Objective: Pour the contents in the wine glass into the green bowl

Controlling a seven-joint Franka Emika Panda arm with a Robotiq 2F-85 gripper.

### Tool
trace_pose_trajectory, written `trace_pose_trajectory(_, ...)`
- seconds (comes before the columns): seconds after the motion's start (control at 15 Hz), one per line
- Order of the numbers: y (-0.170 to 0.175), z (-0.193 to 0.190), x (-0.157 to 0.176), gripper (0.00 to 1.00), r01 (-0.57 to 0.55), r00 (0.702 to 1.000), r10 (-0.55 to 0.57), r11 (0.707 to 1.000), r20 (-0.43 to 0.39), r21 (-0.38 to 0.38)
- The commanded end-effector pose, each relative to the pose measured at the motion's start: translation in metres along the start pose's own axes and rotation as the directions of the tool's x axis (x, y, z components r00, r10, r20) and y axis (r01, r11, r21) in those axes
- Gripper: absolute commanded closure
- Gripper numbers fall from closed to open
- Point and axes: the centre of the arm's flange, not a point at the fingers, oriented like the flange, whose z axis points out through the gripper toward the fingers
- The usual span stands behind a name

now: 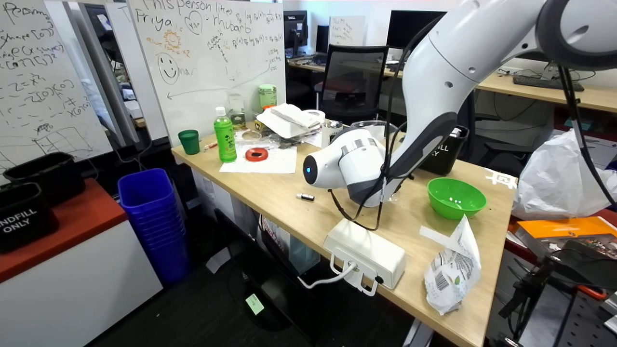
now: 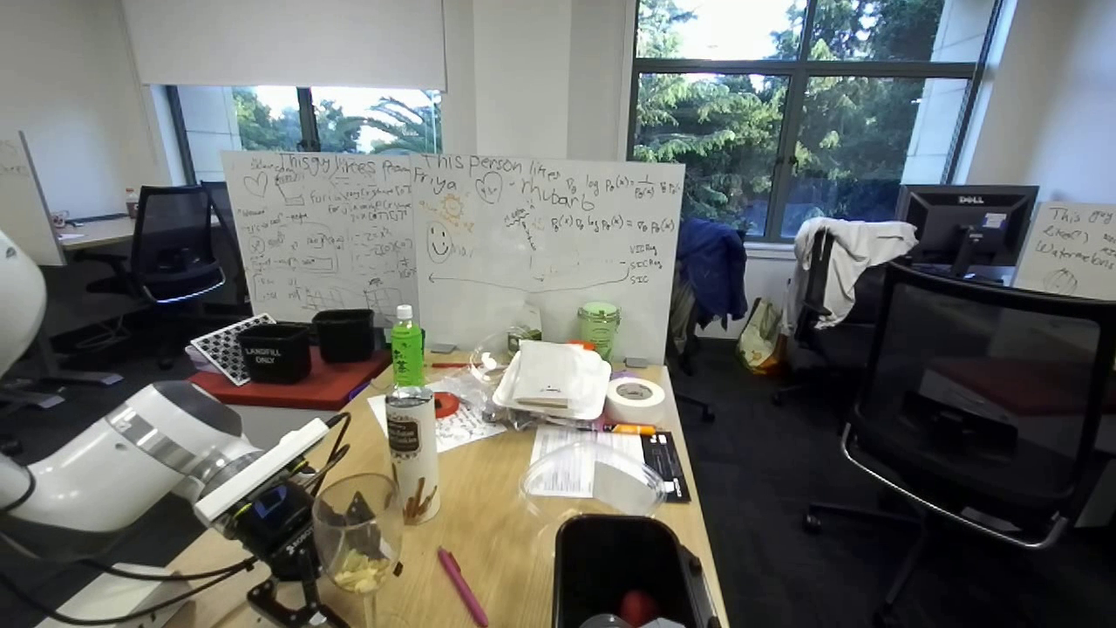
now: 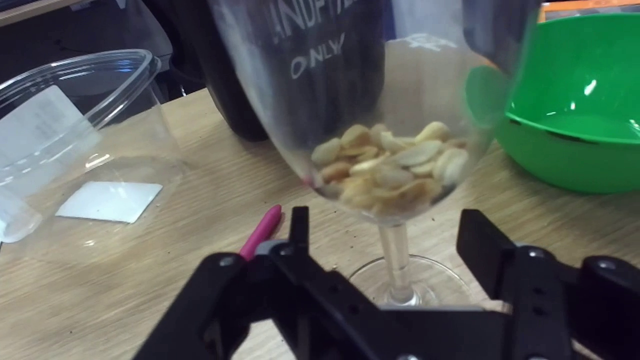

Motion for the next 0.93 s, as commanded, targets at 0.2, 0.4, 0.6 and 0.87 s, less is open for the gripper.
trace_pose_trajectory(0.2, 0.011, 0.004, -0.001, 0.76, -0.026, 0.999, 0.028, 0.996, -0.016, 0.088)
trace_pose_trajectory(0.4, 0.012, 0.001, -0.003, 0.97, -0.037, 0.999, 0.04, 0.993, -0.03, 0.113)
trace_pose_trajectory(0.6, 0.013, 0.002, -0.007, 0.98, -0.058, 0.998, 0.063, 0.987, -0.027, 0.148)
trace_pose_trajectory(0.87, 0.014, -0.001, -0.02, 0.96, -0.08, 0.992, 0.1, 0.97, -0.078, 0.229)
